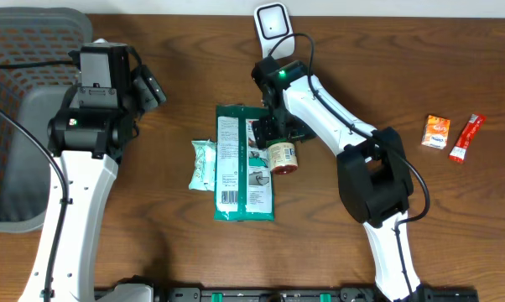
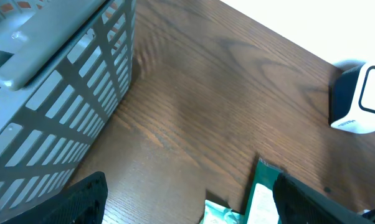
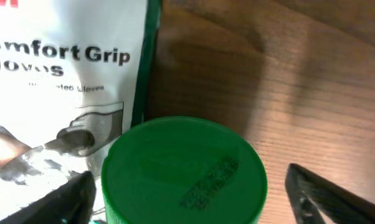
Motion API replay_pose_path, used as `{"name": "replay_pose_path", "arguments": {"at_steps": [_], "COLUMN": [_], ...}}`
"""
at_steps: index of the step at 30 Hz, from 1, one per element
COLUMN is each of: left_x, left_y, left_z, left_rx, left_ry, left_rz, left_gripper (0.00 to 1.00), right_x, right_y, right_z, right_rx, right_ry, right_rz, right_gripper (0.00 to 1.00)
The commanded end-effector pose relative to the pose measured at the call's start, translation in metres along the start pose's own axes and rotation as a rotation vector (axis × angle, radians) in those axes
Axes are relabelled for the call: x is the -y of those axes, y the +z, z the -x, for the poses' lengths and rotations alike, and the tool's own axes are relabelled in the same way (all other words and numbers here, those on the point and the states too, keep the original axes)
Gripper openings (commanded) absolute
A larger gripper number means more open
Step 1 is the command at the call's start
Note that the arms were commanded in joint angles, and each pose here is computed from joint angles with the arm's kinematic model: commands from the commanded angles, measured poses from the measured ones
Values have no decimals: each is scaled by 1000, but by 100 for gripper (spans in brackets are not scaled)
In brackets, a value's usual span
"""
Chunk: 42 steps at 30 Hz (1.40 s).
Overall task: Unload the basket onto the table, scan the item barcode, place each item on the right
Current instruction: 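Move the right gripper to the green-lidded jar and grasp its lid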
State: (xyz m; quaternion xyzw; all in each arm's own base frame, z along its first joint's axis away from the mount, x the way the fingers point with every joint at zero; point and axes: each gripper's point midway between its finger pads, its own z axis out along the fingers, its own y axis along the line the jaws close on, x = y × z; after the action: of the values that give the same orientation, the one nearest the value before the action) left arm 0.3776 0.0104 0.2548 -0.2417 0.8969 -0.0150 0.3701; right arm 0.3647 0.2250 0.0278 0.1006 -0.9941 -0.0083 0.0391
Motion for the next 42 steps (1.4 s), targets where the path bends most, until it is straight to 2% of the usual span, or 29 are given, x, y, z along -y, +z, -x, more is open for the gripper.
{"name": "replay_pose_path", "arguments": {"at_steps": [1,8,10,12,14,16,24,31,34,37,42], "left_x": [-2,-2,-2,-2,-2,-2,-2,-2,-2,-2,-2], "left_y": [-2,-2,-2,-2,-2,-2,-2,-2,-2,-2,-2], "left_z": [6,6,6,6,6,6,6,6,6,6,6], "left_rx": [18,18,18,18,18,18,18,18,18,18,18], "left_ry": [1,1,1,1,1,1,1,1,1,1,1], "left_rz": [12,12,12,12,12,12,12,12,12,12,12], "left_gripper": [85,85,85,85,85,85,85,85,85,85,85], "right_x": [2,3,3,3,3,4,7,22,28,41,43], "right_y": [2,8,8,8,7,3,-44,-94,-98,-96,-90], "right_z": [-1,-4,-2,-2,-3,-4,9,8,8,13,31], "right_rx": [-7,-16,-12,-11,-15,-15,116,243,259,287,360], "right_ry": [58,63,63,63,46,30,1,8,11,39,51], "right_rz": [1,-3,-1,-1,-2,-3,36,-15,-53,-124,-133], "right_gripper": [85,77,70,68,57,52,49,47,47,40,41]}}
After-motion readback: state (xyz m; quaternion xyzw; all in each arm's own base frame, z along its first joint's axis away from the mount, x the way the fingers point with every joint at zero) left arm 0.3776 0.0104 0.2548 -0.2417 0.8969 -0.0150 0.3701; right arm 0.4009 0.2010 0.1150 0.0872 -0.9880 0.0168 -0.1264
